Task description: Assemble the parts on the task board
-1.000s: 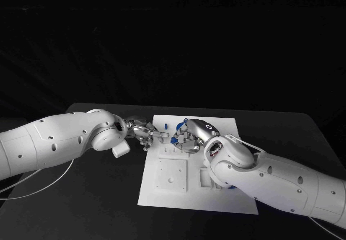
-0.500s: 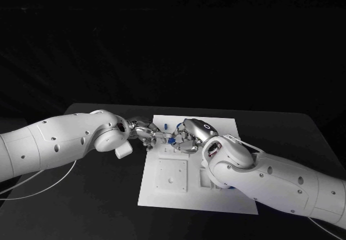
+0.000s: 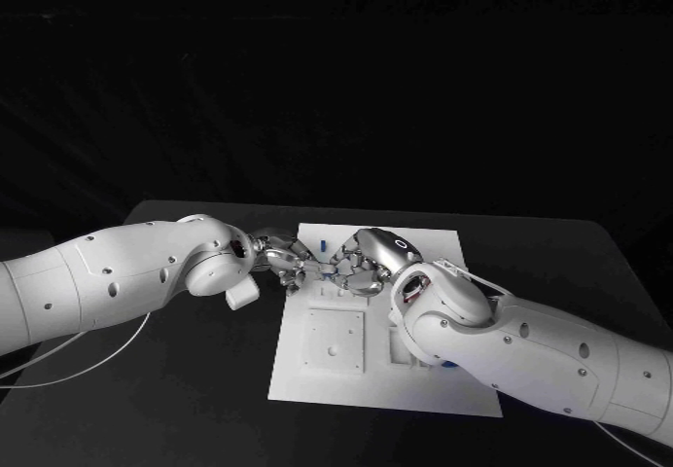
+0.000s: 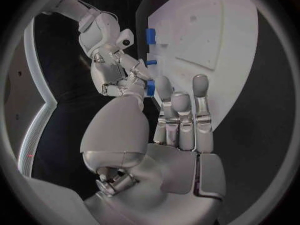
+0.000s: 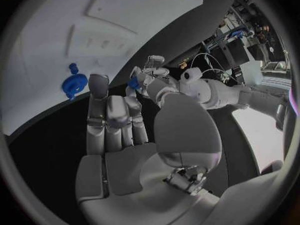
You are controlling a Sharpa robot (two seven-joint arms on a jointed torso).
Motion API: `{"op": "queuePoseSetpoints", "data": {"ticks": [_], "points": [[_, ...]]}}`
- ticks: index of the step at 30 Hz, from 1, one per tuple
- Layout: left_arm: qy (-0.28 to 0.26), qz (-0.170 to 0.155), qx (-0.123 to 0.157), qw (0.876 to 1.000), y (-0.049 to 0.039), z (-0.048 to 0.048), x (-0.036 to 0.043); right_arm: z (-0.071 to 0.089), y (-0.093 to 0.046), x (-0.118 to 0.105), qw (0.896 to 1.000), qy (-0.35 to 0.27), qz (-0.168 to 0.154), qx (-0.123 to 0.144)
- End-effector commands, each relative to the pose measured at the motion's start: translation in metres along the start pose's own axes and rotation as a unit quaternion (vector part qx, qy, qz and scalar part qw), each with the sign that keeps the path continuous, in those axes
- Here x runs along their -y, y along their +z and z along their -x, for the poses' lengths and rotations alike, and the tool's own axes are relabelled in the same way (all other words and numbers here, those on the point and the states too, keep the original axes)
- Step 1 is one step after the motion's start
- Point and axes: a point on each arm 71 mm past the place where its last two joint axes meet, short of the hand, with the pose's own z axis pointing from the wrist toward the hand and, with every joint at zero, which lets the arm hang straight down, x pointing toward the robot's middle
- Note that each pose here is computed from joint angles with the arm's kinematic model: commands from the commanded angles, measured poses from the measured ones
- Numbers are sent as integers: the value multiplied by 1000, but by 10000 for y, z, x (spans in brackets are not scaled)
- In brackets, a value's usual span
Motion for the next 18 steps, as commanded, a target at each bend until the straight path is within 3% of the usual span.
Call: {"op": "queuePoseSetpoints", "data": {"ticks": [1,18], "points": [[6,-9,-8,1000,9,-27,26,-4,2,-9,1000,0,3,-1],[-13,-32,-18,999,11,-41,59,-25,18,-9,1000,-3,3,-9]]}}
